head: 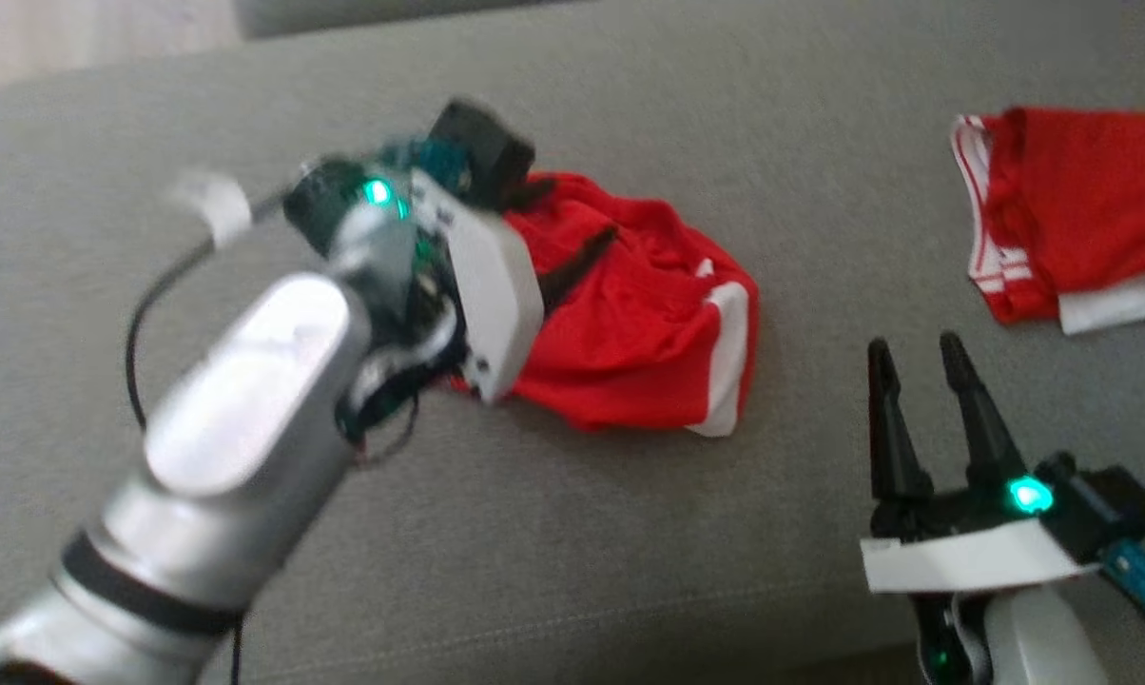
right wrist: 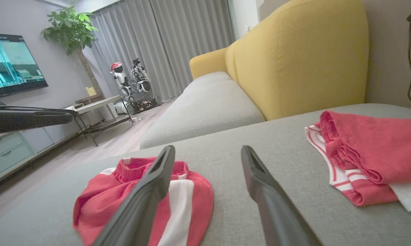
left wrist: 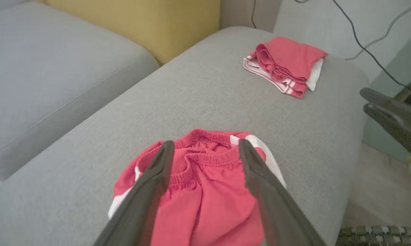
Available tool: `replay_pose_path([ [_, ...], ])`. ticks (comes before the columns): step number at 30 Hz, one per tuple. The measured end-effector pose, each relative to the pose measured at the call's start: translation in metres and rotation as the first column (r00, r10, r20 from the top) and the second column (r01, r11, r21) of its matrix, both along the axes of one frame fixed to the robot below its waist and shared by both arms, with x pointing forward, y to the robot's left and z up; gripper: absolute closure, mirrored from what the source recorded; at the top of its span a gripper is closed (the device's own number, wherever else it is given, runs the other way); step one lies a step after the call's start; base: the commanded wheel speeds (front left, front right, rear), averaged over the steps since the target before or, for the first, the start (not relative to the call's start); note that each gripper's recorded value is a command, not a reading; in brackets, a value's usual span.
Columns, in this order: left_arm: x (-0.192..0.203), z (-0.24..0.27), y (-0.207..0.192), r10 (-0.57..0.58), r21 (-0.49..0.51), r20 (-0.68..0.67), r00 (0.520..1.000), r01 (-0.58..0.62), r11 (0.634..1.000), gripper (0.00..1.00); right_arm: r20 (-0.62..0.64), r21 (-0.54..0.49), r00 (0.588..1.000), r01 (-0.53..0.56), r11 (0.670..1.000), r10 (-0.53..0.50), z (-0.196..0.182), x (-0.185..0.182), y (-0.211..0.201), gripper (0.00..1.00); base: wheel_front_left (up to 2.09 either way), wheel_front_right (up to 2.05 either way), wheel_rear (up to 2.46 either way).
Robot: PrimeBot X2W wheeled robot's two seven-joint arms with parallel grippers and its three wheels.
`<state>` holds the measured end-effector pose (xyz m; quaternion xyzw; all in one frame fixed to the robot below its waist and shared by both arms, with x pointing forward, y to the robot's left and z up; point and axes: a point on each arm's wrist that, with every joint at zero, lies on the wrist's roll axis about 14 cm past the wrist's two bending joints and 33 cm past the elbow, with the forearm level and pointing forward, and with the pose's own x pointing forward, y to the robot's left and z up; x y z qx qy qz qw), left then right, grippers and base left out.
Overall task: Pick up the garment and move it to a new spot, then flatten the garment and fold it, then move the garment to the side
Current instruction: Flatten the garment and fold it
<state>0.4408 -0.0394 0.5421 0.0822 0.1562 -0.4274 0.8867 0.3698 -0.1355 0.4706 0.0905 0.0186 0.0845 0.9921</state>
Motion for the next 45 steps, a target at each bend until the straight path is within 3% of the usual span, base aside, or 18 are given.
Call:
replay_pose_path([
  [3, 0.016, -0.011, -0.012, -0.042, 0.029, -0.078, 0.996, 0.045, 0.999, 0.0, 0.008, 0.006, 1.0, 0.019, 1.0, -0.019, 0.002, 0.009, -0.006, 0.0, 0.0, 0.0, 0.0],
  [8, 0.023, -0.041, -0.032, -0.088, -0.007, -0.265, 0.96, 0.089, 0.996, 0.0, 0.003, 0.021, 0.998, 0.055, 0.998, -0.055, 0.001, 0.018, -0.018, 0.0, 0.0, 0.0, 0.0],
  [12, 0.022, -0.072, -0.049, -0.125, -0.028, -0.438, 0.89, 0.125, 0.992, 0.0, 0.003, 0.012, 0.996, 0.086, 0.996, -0.086, 0.0, 0.025, -0.029, 0.0, 0.0, 0.0, 0.0],
  [17, 0.033, -0.084, -0.069, -0.164, -0.005, -0.453, 0.876, 0.181, 0.983, 0.0, -0.013, -0.001, 0.991, 0.13, 0.991, -0.13, -0.005, 0.026, -0.045, 0.0, 0.0, 0.0, 0.0],
  [20, 0.027, -0.09, -0.086, -0.206, -0.032, -0.485, 0.85, 0.219, 0.975, 0.0, -0.02, -0.012, 0.988, 0.15, 0.989, -0.15, -0.007, 0.025, -0.052, 0.0, 0.0, 0.0, 0.0],
  [24, 0.013, -0.102, -0.096, -0.25, 0.009, -0.516, 0.819, 0.297, 0.955, 0.0, -0.024, -0.008, 0.986, 0.166, 0.986, -0.166, -0.007, 0.027, -0.058, 0.0, 0.0, 0.0, 0.0],
  [34, 0.027, -0.121, -0.086, -0.23, 0.139, -0.477, 0.848, 0.331, 0.933, 0.0, -0.03, -0.002, 0.98, 0.196, 0.981, -0.196, -0.008, 0.024, -0.066, 0.0, 0.0, 0.0, 0.0],
  [45, 0.009, -0.138, -0.086, -0.26, 0.186, -0.52, 0.813, 0.405, 0.895, 0.0, -0.022, 0.005, 0.98, 0.2, 0.98, -0.2, -0.006, 0.028, -0.069, 0.0, 0.0, 0.0, 0.0],
])
